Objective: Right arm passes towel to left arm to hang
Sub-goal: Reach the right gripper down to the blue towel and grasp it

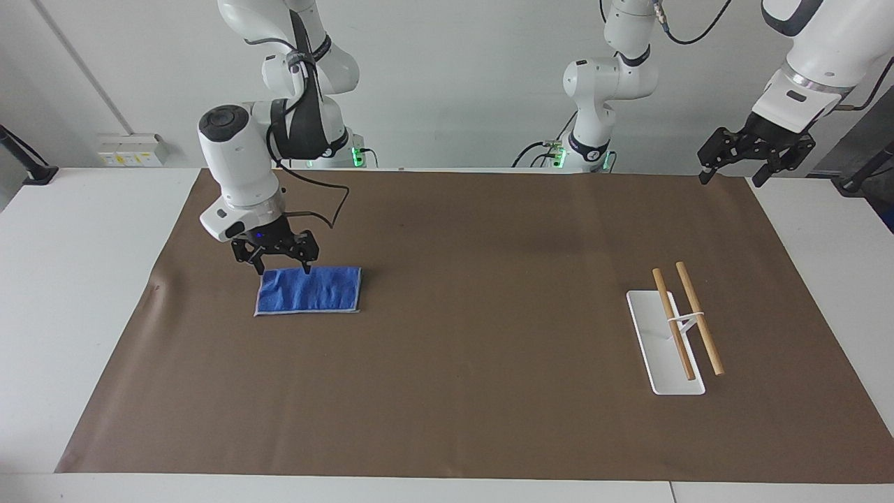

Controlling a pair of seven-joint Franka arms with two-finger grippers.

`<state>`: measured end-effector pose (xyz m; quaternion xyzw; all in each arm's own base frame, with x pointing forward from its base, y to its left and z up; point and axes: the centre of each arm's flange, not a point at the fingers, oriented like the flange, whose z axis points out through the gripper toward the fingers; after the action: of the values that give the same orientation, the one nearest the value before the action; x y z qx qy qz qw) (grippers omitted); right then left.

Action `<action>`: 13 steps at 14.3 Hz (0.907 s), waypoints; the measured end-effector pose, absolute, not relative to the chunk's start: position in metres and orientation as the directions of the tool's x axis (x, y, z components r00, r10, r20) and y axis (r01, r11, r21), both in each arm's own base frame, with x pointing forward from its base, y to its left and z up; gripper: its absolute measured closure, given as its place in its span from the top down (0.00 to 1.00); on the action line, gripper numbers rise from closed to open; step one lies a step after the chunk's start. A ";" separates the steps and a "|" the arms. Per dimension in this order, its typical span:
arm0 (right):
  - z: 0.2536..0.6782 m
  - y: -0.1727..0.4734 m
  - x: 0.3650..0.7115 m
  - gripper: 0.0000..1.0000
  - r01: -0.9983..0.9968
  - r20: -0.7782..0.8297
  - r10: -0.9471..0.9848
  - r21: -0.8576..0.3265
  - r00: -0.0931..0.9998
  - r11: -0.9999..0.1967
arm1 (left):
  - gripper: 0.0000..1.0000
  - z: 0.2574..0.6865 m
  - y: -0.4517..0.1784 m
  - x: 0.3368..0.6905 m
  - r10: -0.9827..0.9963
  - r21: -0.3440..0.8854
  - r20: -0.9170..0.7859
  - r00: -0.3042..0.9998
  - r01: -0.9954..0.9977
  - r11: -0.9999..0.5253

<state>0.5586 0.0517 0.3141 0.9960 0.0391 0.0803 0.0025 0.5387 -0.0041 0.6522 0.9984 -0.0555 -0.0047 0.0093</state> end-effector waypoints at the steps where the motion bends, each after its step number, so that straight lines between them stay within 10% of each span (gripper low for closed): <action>1: 0.308 0.049 0.555 1.00 0.080 0.154 0.081 0.012 0.985 -0.997 | 1.00 0.652 -0.004 0.539 -0.111 0.019 -0.008 0.994 -0.111 -0.994; 10: 0.281 0.028 0.537 1.00 0.099 0.132 0.101 0.019 0.986 -0.995 | 1.00 0.652 -0.004 0.539 -0.111 0.019 -0.008 0.994 -0.111 -0.994; 13: 0.283 0.027 0.537 0.69 0.095 0.136 0.096 0.016 0.986 -0.995 | 1.00 0.652 -0.004 0.539 -0.111 0.019 -0.008 0.994 -0.111 -0.994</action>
<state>0.5370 0.0275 0.2827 0.9965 0.0479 0.0685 0.0045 0.5387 -0.0041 0.6522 0.9984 -0.0555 -0.0047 0.0093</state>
